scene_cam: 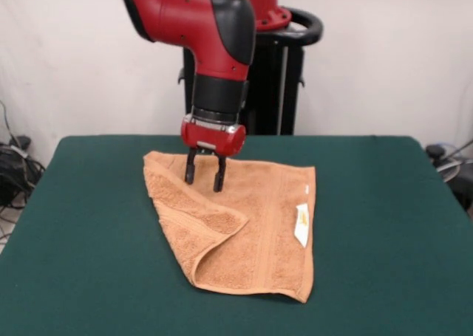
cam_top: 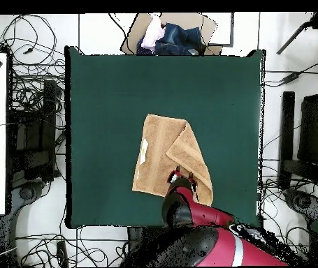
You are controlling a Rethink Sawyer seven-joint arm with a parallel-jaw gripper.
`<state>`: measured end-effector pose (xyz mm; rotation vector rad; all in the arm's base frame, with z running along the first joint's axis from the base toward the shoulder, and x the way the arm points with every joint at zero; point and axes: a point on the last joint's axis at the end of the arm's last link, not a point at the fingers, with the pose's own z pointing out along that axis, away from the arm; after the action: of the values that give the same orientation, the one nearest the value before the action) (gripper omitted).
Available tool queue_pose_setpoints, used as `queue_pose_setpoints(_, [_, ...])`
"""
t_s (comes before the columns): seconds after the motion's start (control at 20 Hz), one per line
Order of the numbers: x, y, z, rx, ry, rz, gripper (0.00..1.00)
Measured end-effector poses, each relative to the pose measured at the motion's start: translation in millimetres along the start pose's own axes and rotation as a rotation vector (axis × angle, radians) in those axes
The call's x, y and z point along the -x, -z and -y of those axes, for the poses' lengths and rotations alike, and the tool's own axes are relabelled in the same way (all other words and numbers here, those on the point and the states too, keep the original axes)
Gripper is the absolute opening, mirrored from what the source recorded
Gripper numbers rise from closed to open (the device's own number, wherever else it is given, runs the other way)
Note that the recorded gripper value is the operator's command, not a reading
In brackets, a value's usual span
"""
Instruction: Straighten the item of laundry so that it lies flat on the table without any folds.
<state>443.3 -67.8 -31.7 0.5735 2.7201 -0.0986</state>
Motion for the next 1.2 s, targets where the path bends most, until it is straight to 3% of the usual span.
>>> queue_pose_setpoints(1.2, [13, -33, 1, -0.012, -0.020, 0.050, 1.00])
